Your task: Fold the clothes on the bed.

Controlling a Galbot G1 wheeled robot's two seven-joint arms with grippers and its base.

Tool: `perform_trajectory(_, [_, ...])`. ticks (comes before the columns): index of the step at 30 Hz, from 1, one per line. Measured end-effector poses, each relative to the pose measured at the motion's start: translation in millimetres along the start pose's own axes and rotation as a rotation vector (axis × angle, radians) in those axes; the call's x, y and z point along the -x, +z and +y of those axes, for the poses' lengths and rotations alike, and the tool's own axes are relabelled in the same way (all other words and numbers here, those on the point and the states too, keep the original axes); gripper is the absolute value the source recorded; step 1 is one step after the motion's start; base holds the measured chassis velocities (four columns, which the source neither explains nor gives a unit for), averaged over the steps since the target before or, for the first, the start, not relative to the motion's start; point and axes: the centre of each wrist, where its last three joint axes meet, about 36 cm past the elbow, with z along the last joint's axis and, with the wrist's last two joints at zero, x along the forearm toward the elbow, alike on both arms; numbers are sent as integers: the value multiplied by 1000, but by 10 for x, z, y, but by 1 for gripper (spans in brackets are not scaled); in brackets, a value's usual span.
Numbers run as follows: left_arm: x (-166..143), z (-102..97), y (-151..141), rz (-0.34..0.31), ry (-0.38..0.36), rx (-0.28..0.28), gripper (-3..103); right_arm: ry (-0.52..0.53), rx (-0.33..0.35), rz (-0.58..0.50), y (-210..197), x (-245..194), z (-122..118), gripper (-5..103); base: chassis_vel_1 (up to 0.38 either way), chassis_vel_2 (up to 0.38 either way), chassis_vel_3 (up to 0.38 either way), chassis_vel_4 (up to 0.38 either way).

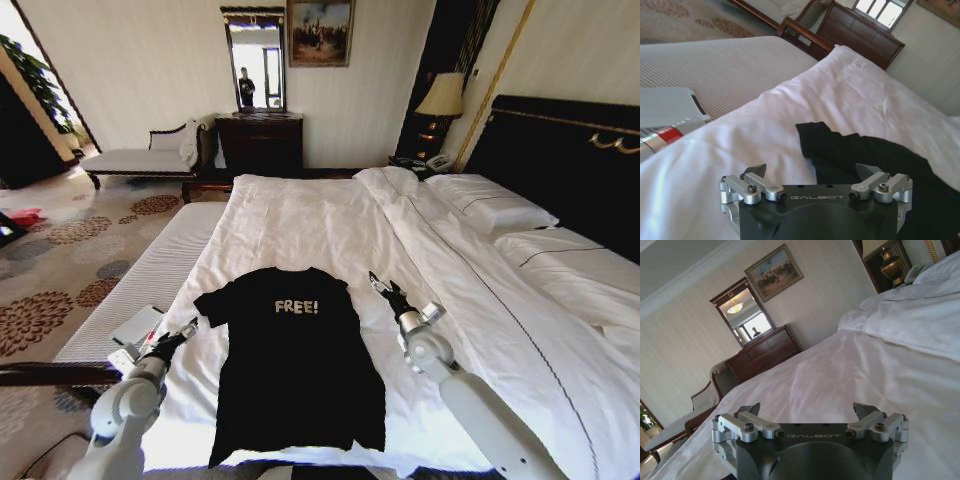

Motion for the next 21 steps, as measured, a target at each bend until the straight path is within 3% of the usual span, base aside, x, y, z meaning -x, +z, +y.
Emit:
perform_trajectory(3, [237, 46, 7, -24, 40, -91, 100, 11, -3, 3, 16, -1, -36, 100, 0, 0, 0, 0])
perform_trajectory(5, [312, 79, 25, -30, 45, -115, 100, 13, -5, 4, 24, 1, -43, 100, 0, 0, 0, 0])
perform_trajectory(8, [498, 182, 126, -19, 62, -207, 100, 18, -11, 14, 68, 13, -55, 100, 0, 0, 0, 0])
perform_trajectory(9, [498, 182, 126, -19, 62, -207, 100, 18, -11, 14, 68, 13, -55, 100, 0, 0, 0, 0])
perform_trajectory(12, [607, 206, 210, -4, 87, -281, 100, 21, -15, 24, 115, 34, -60, 100, 0, 0, 0, 0])
perform_trajectory(21, [738, 83, 240, 13, 148, -362, 100, 37, -24, 35, 175, 58, -99, 100, 0, 0, 0, 0])
